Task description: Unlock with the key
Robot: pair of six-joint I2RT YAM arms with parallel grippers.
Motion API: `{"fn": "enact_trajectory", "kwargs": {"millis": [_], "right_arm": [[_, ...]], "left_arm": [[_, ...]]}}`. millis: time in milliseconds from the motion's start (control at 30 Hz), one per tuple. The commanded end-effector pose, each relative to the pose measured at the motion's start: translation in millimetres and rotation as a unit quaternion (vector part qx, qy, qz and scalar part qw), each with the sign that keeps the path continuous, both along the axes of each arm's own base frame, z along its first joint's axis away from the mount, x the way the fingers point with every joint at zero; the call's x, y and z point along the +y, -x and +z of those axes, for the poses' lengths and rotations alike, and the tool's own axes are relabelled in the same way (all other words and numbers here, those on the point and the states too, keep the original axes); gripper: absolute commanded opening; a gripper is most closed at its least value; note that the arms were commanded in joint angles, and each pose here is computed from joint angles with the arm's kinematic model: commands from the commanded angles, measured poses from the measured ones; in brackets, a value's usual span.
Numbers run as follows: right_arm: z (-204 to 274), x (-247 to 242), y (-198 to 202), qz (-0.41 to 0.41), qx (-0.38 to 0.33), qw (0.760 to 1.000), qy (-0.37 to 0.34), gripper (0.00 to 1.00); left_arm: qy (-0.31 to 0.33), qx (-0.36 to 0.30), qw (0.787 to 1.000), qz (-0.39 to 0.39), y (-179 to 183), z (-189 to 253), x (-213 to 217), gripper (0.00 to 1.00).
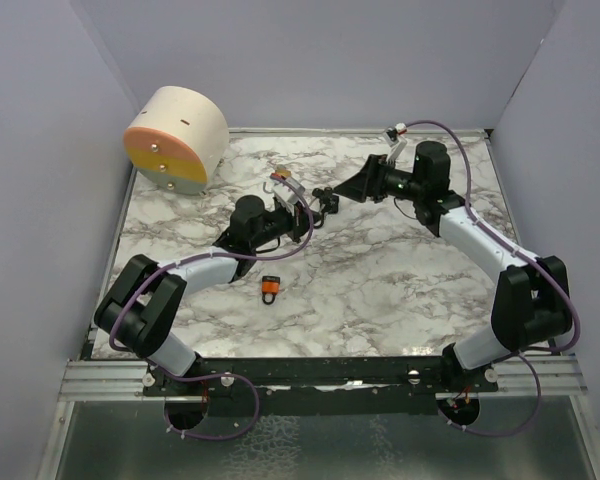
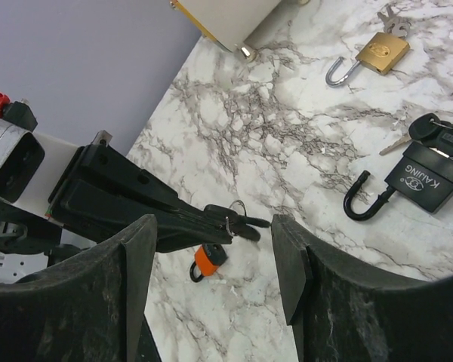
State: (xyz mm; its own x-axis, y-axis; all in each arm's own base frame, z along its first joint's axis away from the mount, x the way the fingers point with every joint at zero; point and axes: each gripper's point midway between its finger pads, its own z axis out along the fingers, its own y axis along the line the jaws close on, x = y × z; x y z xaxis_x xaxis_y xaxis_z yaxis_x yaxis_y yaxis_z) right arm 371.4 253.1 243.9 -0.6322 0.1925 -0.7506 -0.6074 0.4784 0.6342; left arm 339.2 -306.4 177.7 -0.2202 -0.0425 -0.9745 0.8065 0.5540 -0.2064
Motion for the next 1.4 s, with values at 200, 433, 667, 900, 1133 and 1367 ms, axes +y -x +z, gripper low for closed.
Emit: {"fn": "enact_trajectory", "kwargs": {"millis": [200,433,667,900,1133,1367], "right_arm": [[19.7,-9.1,6.9,-0.009,-0.106,0.994,0.017,0.62],[23.3,-15.6,10.0,-0.020,-0.141,0.990,0.016,0.57],[20.6,-16.6,12.0,-0.006,-0.131,0.991,-0.006,0.54],[15.3,-13.9,10.8,0.013,-0.121,0.992,-0.012,0.53],[7.8,-4.7,14.1,0.056,-0.109,0.992,-0.025,0.53],[2.7,1.0,13.8,0.077,-0.100,0.991,-0.038,0.50]], "left_arm": [[0.042,0.046,0.993,-0.101,12.6,36.0,-17.3,0.00],[0.063,0.108,0.981,-0.146,16.9,41.9,-19.9,0.00],[0.066,0.147,0.971,-0.177,21.5,38.9,-20.8,0.00],[0.063,0.159,0.969,-0.180,22.5,33.4,-20.7,0.00],[0.064,0.158,0.968,-0.183,21.1,34.8,-22.0,0.00],[0.062,0.158,0.967,-0.191,22.8,34.5,-23.7,0.00]]}}
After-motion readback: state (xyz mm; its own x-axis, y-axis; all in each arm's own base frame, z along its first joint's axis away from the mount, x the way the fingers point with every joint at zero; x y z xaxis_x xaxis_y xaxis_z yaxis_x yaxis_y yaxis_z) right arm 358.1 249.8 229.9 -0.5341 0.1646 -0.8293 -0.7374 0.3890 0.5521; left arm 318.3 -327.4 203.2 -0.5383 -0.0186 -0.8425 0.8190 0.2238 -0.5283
